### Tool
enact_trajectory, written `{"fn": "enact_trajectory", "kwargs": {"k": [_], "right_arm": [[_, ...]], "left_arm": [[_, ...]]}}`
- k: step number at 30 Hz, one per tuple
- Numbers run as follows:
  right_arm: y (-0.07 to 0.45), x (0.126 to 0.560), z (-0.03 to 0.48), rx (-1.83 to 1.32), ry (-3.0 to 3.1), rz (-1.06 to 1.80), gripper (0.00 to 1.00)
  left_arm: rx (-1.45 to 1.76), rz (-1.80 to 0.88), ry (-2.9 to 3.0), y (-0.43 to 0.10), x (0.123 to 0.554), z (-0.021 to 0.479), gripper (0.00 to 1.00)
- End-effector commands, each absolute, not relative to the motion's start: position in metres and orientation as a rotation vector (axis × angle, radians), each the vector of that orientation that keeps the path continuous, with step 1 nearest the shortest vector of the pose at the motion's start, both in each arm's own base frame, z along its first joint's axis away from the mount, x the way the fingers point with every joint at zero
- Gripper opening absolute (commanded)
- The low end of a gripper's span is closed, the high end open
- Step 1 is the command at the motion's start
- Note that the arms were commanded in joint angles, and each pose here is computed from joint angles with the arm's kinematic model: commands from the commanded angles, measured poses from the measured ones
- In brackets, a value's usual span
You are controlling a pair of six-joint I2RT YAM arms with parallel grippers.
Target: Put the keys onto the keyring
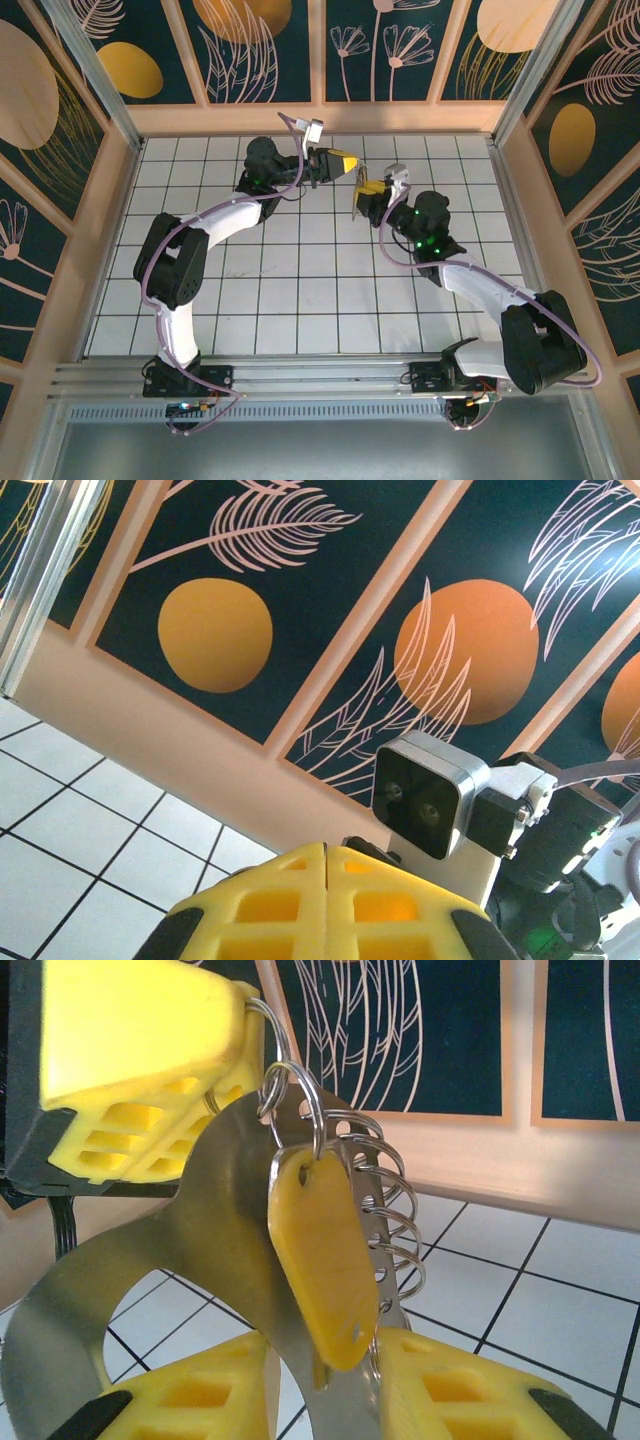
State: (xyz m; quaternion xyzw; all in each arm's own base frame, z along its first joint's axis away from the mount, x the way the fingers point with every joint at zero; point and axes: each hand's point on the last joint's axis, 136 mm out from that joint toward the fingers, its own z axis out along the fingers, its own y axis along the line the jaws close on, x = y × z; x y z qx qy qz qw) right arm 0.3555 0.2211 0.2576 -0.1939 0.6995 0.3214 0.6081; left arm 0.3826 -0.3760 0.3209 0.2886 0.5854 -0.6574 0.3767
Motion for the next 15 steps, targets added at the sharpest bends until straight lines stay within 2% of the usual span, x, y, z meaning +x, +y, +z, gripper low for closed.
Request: {"fn": "enact_trajectory", "kwargs": {"k": [1,4,6,15], "right_arm": [[0.205,0.36,0.274,-0.392,1.567,0.705,0.29],[0.201,0.363,0.279,-0.372,1.556,0.696,0.41],[0.199,0.364,0.283,-0.363,1.547,0.696,0.43],[0.201,0.369,0.297,-0.359,1.517,0.711,0.47]], "left_arm": [[0.778,-1.691,1.44,-0.377,0.379,0.333,0.0],[0.779,-1.691,1.44,-0.377,0.379,0.333,0.0],[0.778,-1.693,1.442,-0.377,0.379,0.332,0.0],[0.776,-1.694,1.441,-0.377,0.38,0.331,0.0]]}}
